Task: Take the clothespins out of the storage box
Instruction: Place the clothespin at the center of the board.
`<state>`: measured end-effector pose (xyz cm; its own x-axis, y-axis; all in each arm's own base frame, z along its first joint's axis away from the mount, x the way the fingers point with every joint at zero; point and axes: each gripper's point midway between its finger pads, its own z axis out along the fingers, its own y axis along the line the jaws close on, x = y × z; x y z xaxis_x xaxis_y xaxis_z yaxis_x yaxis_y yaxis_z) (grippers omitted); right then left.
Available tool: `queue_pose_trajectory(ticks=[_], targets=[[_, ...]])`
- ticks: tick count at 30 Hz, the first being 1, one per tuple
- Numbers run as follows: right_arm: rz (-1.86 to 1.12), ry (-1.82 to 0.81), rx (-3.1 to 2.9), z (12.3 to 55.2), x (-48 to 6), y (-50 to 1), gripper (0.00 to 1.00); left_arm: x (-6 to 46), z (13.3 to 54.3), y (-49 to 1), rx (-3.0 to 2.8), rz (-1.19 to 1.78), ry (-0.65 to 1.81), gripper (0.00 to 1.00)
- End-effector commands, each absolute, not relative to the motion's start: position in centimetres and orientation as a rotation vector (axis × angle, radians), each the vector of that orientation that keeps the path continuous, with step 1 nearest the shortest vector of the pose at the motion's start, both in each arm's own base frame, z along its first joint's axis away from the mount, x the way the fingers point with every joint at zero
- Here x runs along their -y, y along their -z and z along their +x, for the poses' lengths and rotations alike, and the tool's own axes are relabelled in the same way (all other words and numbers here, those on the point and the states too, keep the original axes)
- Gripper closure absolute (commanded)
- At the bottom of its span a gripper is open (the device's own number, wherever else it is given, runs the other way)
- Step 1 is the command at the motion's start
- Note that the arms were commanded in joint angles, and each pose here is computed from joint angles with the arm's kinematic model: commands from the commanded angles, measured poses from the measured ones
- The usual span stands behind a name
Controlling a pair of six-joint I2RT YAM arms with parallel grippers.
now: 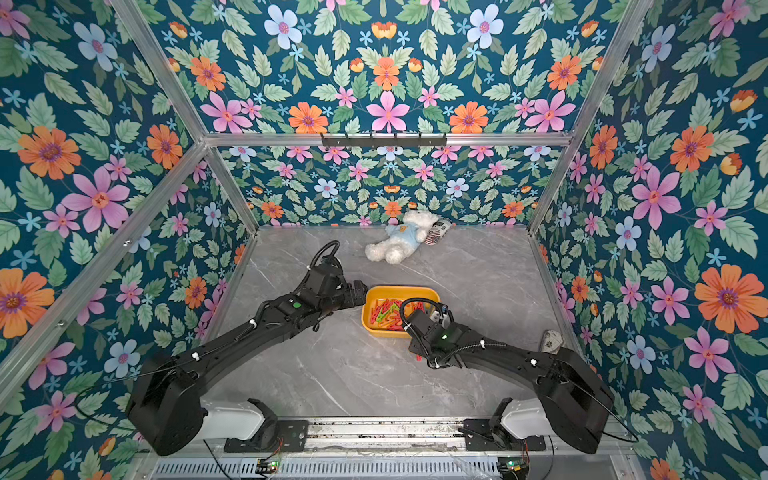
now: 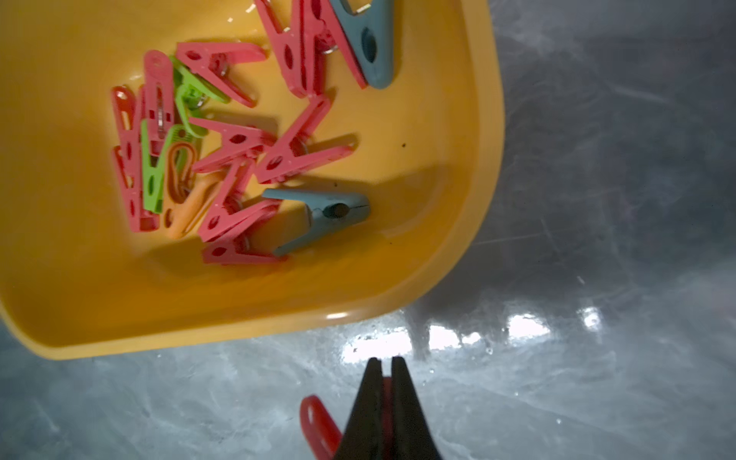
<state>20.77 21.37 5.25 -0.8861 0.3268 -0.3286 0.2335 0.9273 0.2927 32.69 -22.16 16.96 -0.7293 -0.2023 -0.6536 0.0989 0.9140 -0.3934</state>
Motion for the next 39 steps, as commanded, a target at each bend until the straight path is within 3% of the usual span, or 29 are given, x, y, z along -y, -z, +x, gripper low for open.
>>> queue_pose_trajectory(ticks=[1,19,27,34,39], targets=[[0.484,-0.360,-2.696,21.1,-21.7,-4.5,0.97,21.7,32.3,-17.2,-2.328,-0.080,0.528,0.01],[0.437,-0.196,-2.766,21.7,-22.3,-1.1,0.92,19.9,30.8,-17.3,-2.318,-0.107,0.499,0.01],[0.421,-0.224,-2.751,22.2,-22.9,-2.4,0.71,20.0,30.9,-17.6,-2.308,-0.105,0.505,0.01],[0.400,-0.314,-2.688,22.7,-23.2,-5.8,0.68,20.8,31.4,-17.7,-2.319,-0.107,0.530,0.01],[0.346,-0.410,-2.607,23.1,-23.3,-9.3,0.55,21.9,31.9,-17.3,-2.344,-0.111,0.554,0.04]])
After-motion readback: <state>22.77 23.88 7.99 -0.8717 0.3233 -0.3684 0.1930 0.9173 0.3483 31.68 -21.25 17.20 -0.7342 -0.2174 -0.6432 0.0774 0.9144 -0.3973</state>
